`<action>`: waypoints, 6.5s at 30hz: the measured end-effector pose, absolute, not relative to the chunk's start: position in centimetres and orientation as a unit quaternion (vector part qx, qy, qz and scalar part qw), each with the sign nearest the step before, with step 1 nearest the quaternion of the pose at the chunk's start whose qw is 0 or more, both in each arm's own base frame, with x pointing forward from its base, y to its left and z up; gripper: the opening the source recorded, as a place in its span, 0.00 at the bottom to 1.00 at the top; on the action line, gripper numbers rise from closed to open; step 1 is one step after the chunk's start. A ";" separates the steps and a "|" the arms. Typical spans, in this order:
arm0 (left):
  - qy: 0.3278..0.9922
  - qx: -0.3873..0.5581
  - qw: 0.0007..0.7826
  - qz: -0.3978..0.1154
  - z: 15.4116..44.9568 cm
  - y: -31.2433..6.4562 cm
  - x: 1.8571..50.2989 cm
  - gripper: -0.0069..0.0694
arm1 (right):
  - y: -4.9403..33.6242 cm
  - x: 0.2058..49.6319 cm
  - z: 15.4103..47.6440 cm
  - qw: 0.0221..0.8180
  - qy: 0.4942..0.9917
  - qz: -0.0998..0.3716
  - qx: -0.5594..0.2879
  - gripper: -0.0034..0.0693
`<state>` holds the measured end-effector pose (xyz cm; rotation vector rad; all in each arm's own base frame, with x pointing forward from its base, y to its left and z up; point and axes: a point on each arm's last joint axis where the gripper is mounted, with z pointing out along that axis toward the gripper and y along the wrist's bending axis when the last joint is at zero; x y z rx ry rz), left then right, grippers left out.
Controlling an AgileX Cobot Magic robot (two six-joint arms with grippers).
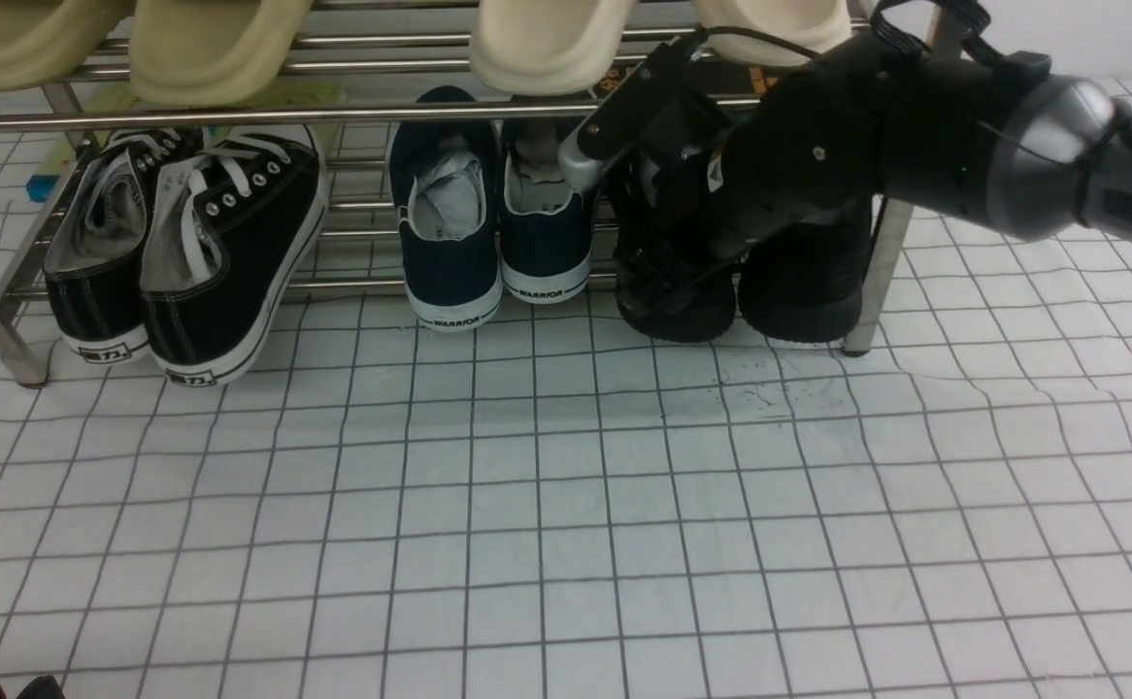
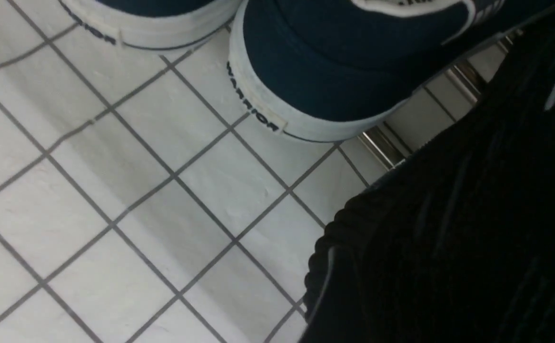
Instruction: Take the shoes off the shelf with your hand from the white checkered tablecloth.
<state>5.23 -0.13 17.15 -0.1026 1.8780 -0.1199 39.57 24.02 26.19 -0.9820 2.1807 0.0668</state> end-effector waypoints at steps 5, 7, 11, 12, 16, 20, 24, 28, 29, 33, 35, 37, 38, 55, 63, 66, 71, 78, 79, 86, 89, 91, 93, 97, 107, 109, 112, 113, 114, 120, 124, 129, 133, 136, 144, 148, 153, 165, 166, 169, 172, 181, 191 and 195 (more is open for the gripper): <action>0.806 -0.044 0.588 -0.051 17.2 -0.1 5.2 0.40 | 24.0 39.6 26.2 0.366 0.848 0.026 -0.382 0.22; 0.806 -0.044 0.588 -0.051 17.2 -0.1 5.2 0.40 | 24.0 39.5 26.5 0.364 0.849 0.026 -0.381 0.09; 0.806 -0.044 0.588 -0.051 17.2 -0.1 5.2 0.40 | 23.8 39.1 27.5 0.357 0.853 0.027 -0.380 0.07; 0.806 -0.044 0.588 -0.051 17.2 -0.1 5.2 0.40 | 23.7 38.8 28.0 0.356 0.853 0.027 -0.380 0.07; 0.806 -0.044 0.588 -0.051 17.2 -0.1 5.2 0.40 | 23.5 37.2 30.7 0.360 0.850 0.033 -0.384 0.07; 0.806 -0.044 0.588 -0.051 17.2 -0.1 5.2 0.40 | 23.4 35.6 32.8 0.357 0.850 0.045 -0.385 0.07; 0.806 -0.044 0.588 -0.051 17.2 -0.1 5.2 0.40 | 23.0 34.4 33.4 0.328 0.859 0.048 -0.389 0.07; 0.806 -0.044 0.588 -0.051 17.2 -0.1 5.2 0.40 | 22.2 33.1 34.2 0.293 0.871 0.047 -0.392 0.07; 0.806 -0.044 0.588 -0.051 17.2 -0.1 5.2 0.40 | 22.1 32.7 34.6 0.287 0.873 0.049 -0.392 0.07; 0.806 -0.044 0.588 -0.051 17.2 -0.1 5.2 0.40 | 21.6 31.6 35.6 0.276 0.876 0.059 -0.392 0.07; 0.806 -0.044 0.588 -0.051 17.2 -0.1 5.2 0.40 | 21.4 31.0 36.1 0.264 0.879 0.067 -0.391 0.07; 0.806 -0.044 0.588 -0.051 17.2 -0.1 5.2 0.40 | 20.9 29.7 36.8 0.239 0.884 0.081 -0.393 0.07; 0.806 -0.044 0.588 -0.051 17.2 -0.1 5.2 0.40 | 20.7 29.2 37.2 0.229 0.885 0.087 -0.395 0.07; 0.806 -0.044 0.588 -0.051 17.2 -0.1 5.2 0.40 | 20.7 20.9 39.8 0.211 0.846 0.172 -0.459 0.07; 0.806 -0.044 0.588 -0.051 17.2 -0.1 5.2 0.40 | 22.7 18.5 36.9 0.154 0.833 0.176 -0.502 0.07; 0.806 -0.044 0.588 -0.051 17.2 -0.1 5.2 0.40 | 23.0 18.9 35.7 0.152 0.835 0.161 -0.504 0.07; 0.806 -0.044 0.588 -0.052 17.2 -0.1 5.2 0.40 | 23.8 20.6 33.7 0.161 0.839 0.125 -0.505 0.07; 0.806 -0.044 0.588 -0.052 17.2 -0.1 5.2 0.40 | 25.0 22.3 32.1 0.185 0.836 0.108 -0.505 0.07; 0.806 -0.044 0.588 -0.052 17.2 -0.1 5.2 0.40 | 25.0 22.4 32.1 0.187 0.836 0.109 -0.504 0.07; 0.806 -0.044 0.588 -0.052 17.2 -0.1 5.2 0.40 | 25.2 23.1 32.1 0.219 0.828 0.093 -0.507 0.08; 0.806 -0.044 0.588 -0.052 17.2 -0.1 5.2 0.40 | 25.4 23.4 32.0 0.234 0.825 0.090 -0.507 0.08; 0.806 -0.044 0.588 -0.052 17.2 -0.1 5.2 0.40 | 25.5 23.6 31.9 0.237 0.824 0.090 -0.506 0.08; 0.806 -0.044 0.588 -0.052 17.2 -0.1 5.2 0.40 | 25.8 23.8 31.4 0.233 0.825 0.090 -0.506 0.08; 0.806 -0.044 0.588 -0.052 17.2 -0.1 5.2 0.40 | 26.8 24.6 29.2 0.207 0.833 0.093 -0.504 0.12; 0.806 -0.044 0.588 -0.052 17.2 -0.1 5.2 0.40 | 28.6 24.4 27.3 0.147 0.853 0.162 -0.473 0.63; 0.806 -0.044 0.588 -0.052 17.2 -0.1 5.2 0.40 | 28.5 24.5 28.2 0.147 0.852 0.162 -0.475 0.72; 0.806 -0.044 0.588 -0.052 17.2 -0.1 5.2 0.40 | 27.7 25.7 30.5 0.168 0.861 0.159 -0.453 0.81; 0.806 -0.044 0.588 -0.052 17.2 -0.1 5.2 0.40 | 27.2 26.4 31.2 0.179 0.868 0.157 -0.436 0.82; 0.806 -0.044 0.588 -0.052 17.2 -0.1 5.2 0.40 | 26.8 26.9 31.6 0.187 0.873 0.154 -0.423 0.83; 0.806 -0.044 0.588 -0.052 17.2 -0.1 5.2 0.40 | 22.6 31.3 31.9 0.218 0.930 0.141 -0.261 0.84; 0.806 -0.044 0.588 -0.052 17.2 -0.1 5.2 0.40 | 20.7 34.1 30.2 0.222 0.948 0.129 -0.185 0.84; 0.806 -0.044 0.588 -0.052 17.2 -0.1 5.2 0.40 | 20.7 35.9 27.7 0.218 0.954 0.117 -0.172 0.84; 0.806 -0.044 0.588 -0.052 17.2 -0.1 5.2 0.40 | 20.9 37.0 25.4 0.213 0.957 0.092 -0.174 0.84; 0.806 -0.044 0.588 -0.052 17.2 -0.1 5.2 0.40 | 20.9 37.5 24.3 0.214 0.957 0.078 -0.178 0.84; 0.806 -0.044 0.588 -0.052 17.2 -0.1 5.2 0.40 | 21.0 38.3 22.6 0.214 0.957 0.063 -0.185 0.57; 0.806 -0.044 0.588 -0.052 17.2 -0.1 5.2 0.40 | 20.8 38.4 22.6 0.215 0.956 0.052 -0.194 0.21; 0.806 -0.044 0.588 -0.052 17.2 -0.1 5.2 0.40 | 20.3 37.5 24.1 0.203 0.958 0.046 -0.195 0.05; 0.806 -0.044 0.588 -0.052 17.2 -0.1 5.2 0.40 | 17.2 30.8 32.8 0.138 0.969 0.056 -0.198 0.05; 0.806 -0.044 0.588 -0.052 17.2 -0.1 5.2 0.40 | 17.2 30.7 32.9 0.139 0.969 0.057 -0.198 0.05; 0.806 -0.044 0.588 -0.052 17.2 -0.1 5.2 0.40 | 17.1 30.3 32.5 0.131 0.970 0.063 -0.197 0.05; 0.806 -0.044 0.588 -0.052 17.2 -0.1 5.2 0.40 | 16.7 29.2 30.3 0.090 0.977 0.062 -0.186 0.06; 0.806 -0.044 0.588 -0.052 17.2 -0.1 5.2 0.40 | 16.0 27.1 25.5 0.005 0.985 0.058 -0.161 0.06; 0.806 -0.044 0.588 -0.052 17.2 -0.1 5.2 0.40 | 17.1 27.4 25.1 0.035 0.983 0.116 -0.135 0.07; 0.806 -0.044 0.588 -0.052 17.2 -0.1 5.2 0.40 | 17.3 27.5 25.1 0.043 0.982 0.127 -0.130 0.08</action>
